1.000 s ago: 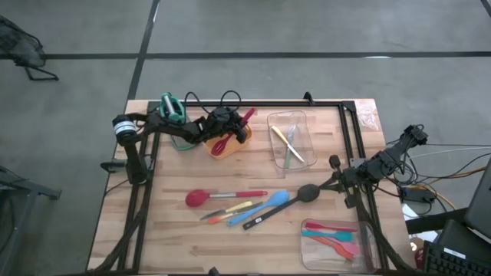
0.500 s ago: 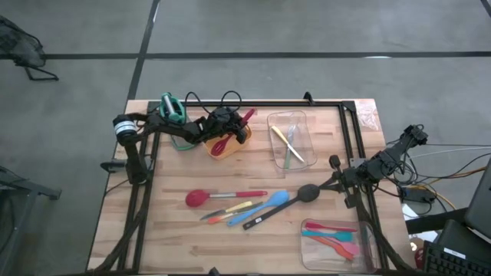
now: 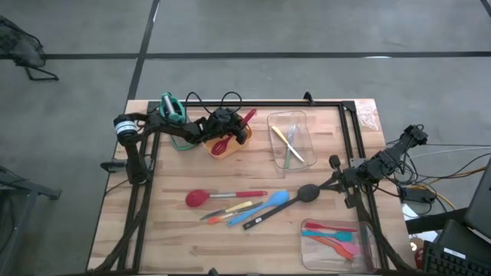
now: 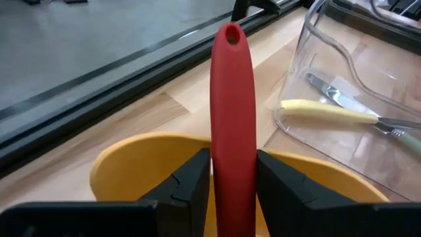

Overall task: Pick & Place Kitchen Items
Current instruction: Put the bottom red slotted spoon into the orange bin

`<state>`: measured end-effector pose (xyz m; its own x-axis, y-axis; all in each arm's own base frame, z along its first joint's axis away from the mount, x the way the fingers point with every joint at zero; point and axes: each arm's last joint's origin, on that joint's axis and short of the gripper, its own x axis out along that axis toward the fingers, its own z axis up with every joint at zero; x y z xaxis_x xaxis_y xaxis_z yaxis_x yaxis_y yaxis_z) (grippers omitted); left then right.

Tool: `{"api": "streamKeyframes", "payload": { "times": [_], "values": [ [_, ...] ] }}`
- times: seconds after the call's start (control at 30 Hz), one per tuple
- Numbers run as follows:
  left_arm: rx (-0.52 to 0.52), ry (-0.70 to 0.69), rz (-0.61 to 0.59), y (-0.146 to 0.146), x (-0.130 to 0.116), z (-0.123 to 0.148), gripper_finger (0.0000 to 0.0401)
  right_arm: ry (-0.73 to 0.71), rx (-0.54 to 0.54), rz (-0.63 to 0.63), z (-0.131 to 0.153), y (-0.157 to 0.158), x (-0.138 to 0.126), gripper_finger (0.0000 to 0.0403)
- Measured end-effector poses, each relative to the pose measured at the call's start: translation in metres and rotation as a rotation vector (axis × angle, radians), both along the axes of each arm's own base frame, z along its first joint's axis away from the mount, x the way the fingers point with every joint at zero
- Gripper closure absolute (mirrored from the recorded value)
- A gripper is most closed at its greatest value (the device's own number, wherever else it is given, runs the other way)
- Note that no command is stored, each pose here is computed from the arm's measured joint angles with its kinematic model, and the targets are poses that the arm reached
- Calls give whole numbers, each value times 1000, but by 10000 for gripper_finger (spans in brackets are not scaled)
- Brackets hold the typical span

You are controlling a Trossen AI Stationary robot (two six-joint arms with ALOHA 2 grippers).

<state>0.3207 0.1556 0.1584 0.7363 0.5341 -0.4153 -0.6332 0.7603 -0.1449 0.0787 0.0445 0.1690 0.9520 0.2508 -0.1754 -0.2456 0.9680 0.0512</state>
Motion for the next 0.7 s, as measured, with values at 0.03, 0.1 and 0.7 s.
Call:
{"api": "streamKeyframes", "payload": {
  "times": [0.03,0.1,0.7],
  "values": [
    [-6,0,2,0,0,0,282,0,0,0,0,0,0,394],
    [-8,6,2,0,0,-1,282,0,0,0,0,0,0,394],
    [-15,29,-134,-15,-16,39,281,0,0,0,0,0,0,394]
  ]
}}
